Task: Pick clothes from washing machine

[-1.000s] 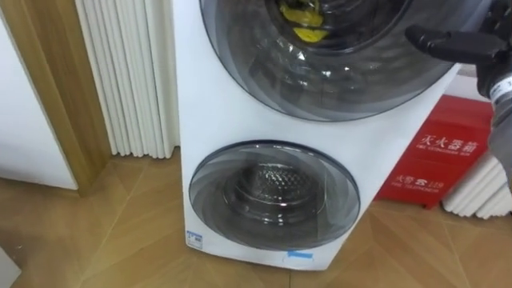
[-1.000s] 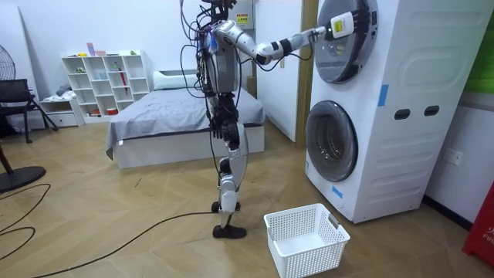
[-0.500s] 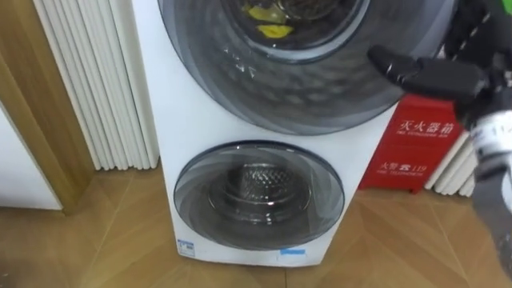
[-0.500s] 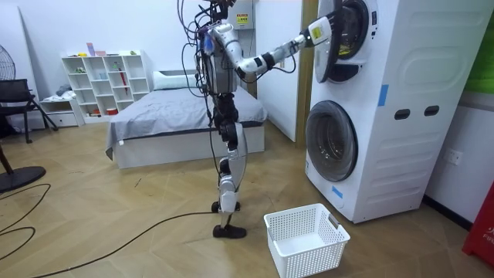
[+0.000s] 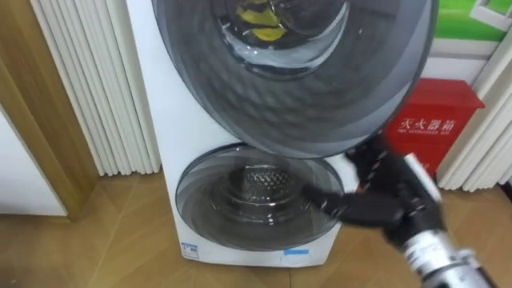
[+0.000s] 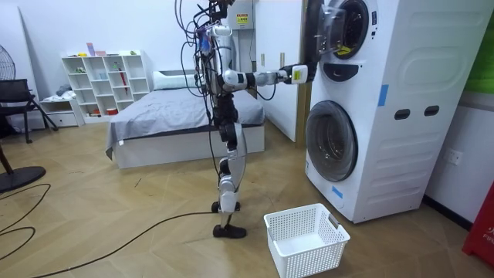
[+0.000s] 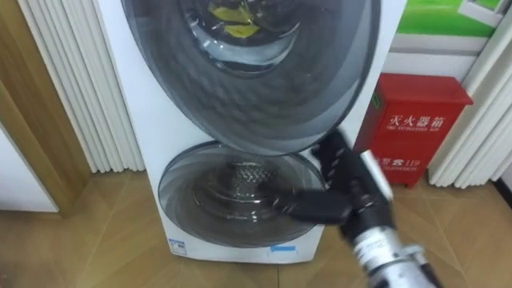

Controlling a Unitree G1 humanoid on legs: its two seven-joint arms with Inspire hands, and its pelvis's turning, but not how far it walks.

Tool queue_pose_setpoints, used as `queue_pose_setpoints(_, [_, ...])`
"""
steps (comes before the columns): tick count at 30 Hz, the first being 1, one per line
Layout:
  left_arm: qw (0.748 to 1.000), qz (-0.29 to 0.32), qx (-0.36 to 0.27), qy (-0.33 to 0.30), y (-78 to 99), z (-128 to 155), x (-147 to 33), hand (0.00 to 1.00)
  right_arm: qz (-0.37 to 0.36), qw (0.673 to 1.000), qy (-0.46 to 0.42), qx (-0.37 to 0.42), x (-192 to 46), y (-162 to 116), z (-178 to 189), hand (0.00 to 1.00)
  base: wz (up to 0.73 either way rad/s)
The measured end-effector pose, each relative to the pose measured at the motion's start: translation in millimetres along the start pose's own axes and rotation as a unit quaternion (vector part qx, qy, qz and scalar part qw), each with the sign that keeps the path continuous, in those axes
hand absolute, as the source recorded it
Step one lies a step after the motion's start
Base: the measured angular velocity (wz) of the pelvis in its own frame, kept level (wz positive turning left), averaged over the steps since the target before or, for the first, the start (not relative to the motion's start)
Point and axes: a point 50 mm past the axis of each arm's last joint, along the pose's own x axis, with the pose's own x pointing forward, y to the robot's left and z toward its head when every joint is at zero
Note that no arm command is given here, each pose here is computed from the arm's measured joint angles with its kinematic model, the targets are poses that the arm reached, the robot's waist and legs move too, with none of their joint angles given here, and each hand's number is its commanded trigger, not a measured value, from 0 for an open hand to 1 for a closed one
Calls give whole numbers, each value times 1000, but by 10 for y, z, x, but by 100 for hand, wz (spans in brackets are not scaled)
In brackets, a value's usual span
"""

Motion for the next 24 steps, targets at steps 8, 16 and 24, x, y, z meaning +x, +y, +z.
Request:
queue_pose_setpoints(8, [1000, -22, 1, 6, -30, -26, -1, 0, 54, 998, -11, -2, 3, 90, 68, 0, 0])
queue_pose_setpoints(16, [999, -27, 3, 17, -42, -47, 17, 0, 115, 988, -99, -5, -25, 305, 478, 0, -1])
queue_pose_setpoints(24, [999, -36, 4, 2, -38, -8, 21, 0, 153, 978, -141, -30, -23, 445, 678, 0, -2])
